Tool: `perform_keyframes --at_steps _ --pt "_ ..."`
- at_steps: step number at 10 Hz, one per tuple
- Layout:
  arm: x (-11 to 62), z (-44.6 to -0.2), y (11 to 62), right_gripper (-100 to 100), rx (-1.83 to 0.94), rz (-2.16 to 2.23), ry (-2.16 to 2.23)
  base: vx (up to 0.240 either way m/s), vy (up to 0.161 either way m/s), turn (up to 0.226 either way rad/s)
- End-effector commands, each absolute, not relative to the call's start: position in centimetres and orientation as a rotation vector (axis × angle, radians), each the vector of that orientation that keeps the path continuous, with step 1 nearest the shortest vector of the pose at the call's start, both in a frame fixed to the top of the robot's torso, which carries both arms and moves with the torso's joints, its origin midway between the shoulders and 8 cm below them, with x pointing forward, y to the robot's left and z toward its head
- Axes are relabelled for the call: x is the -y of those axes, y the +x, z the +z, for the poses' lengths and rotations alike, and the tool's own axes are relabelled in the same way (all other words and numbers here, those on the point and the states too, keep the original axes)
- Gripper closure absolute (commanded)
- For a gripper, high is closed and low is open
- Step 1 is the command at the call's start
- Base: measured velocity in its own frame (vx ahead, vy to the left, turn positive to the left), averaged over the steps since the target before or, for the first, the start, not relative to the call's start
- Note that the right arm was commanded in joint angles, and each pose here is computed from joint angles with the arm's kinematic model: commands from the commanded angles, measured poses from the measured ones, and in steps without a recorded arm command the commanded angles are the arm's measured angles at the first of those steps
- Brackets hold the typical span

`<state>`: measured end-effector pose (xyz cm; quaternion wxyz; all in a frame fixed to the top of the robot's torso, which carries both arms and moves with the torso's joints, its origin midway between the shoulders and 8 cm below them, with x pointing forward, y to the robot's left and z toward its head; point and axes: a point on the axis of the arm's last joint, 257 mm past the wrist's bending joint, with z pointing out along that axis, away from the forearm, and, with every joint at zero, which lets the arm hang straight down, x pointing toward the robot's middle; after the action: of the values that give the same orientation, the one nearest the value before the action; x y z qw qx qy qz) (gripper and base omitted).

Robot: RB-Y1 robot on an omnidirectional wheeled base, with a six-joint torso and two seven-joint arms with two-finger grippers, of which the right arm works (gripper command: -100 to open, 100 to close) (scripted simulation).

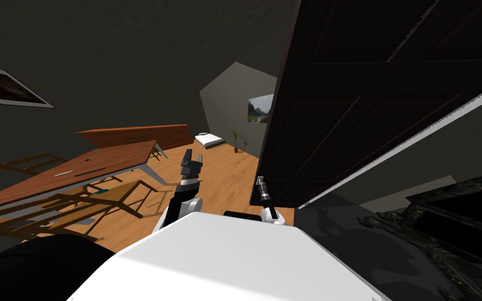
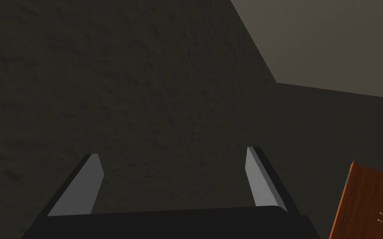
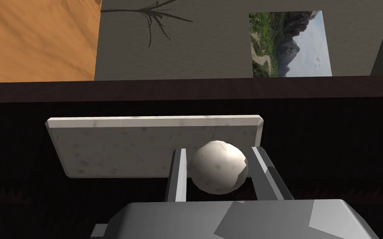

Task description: Push the door open

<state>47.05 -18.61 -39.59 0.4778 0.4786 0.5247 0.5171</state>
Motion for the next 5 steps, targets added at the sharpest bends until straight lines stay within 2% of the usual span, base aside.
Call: perform_keyframes --at_steps 1,3,5 --pt "19.7 -39.2 47.5 100 -1.249 1.248 1.182 0.182 0.119 -0.074" --pt "20.8 -39.4 47.4 100 -1.247 1.226 1.187 0.12 0.069 -0.041" --pt "22.2 -39.4 47.5 100 -1.228 1.203 1.195 0.231 0.111 -0.069"
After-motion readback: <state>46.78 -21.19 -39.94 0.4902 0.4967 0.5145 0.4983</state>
